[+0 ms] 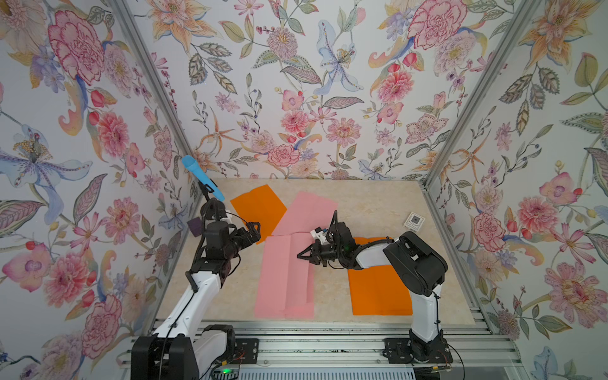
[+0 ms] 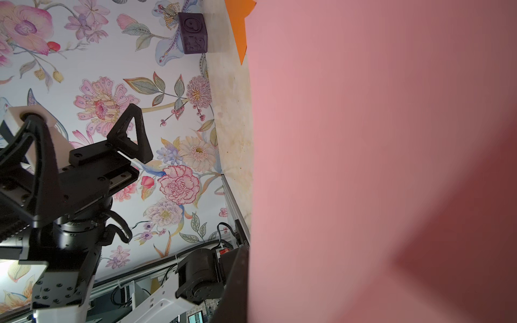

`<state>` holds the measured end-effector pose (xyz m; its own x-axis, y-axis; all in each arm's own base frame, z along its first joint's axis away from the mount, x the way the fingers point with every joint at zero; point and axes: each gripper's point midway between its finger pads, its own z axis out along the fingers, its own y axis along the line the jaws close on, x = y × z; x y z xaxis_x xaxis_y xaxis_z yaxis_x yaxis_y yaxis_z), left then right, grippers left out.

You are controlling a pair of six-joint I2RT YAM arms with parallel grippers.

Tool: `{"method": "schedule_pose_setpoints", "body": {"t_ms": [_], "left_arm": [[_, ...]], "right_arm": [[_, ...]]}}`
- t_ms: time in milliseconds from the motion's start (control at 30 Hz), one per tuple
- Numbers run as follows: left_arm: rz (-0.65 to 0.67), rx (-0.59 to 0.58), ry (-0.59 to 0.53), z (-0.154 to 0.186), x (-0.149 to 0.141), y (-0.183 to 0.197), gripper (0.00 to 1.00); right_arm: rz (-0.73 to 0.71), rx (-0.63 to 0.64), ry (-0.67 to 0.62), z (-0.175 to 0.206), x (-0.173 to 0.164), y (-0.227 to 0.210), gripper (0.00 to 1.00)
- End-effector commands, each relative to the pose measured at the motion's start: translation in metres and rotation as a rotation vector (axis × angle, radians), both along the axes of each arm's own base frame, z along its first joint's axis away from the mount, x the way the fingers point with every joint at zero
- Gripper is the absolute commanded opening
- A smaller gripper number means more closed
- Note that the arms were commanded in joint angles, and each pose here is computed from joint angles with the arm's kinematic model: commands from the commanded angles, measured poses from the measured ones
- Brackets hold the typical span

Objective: Sort the scattered colored papers by color
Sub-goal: Place the colored paper.

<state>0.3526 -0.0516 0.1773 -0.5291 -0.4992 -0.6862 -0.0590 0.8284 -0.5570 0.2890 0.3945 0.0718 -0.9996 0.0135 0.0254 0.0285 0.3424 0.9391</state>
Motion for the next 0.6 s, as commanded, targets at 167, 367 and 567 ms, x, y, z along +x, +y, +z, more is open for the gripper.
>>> {"method": "schedule_pose_setpoints", "body": {"t_ms": [167, 367, 567], "left_arm": [[-0.017, -0.006, 0.001, -0.004, 0.001, -0.003, 1.0], [-0.047, 0.001, 0.008, -0.007, 0.007, -0.011, 1.0], [-0.144, 0.05, 0.026, -0.009, 0.029, -0.038, 1.0]], "right_arm": [[-0.01, -0.07, -0.021, 0.006, -0.003, -0.021, 0.42], [-0.032, -0.205, -0.101, 0.022, 0.014, -0.055, 0.51], [-0.069, -0.321, -0.177, 0.041, 0.041, -0.098, 0.65]]}}
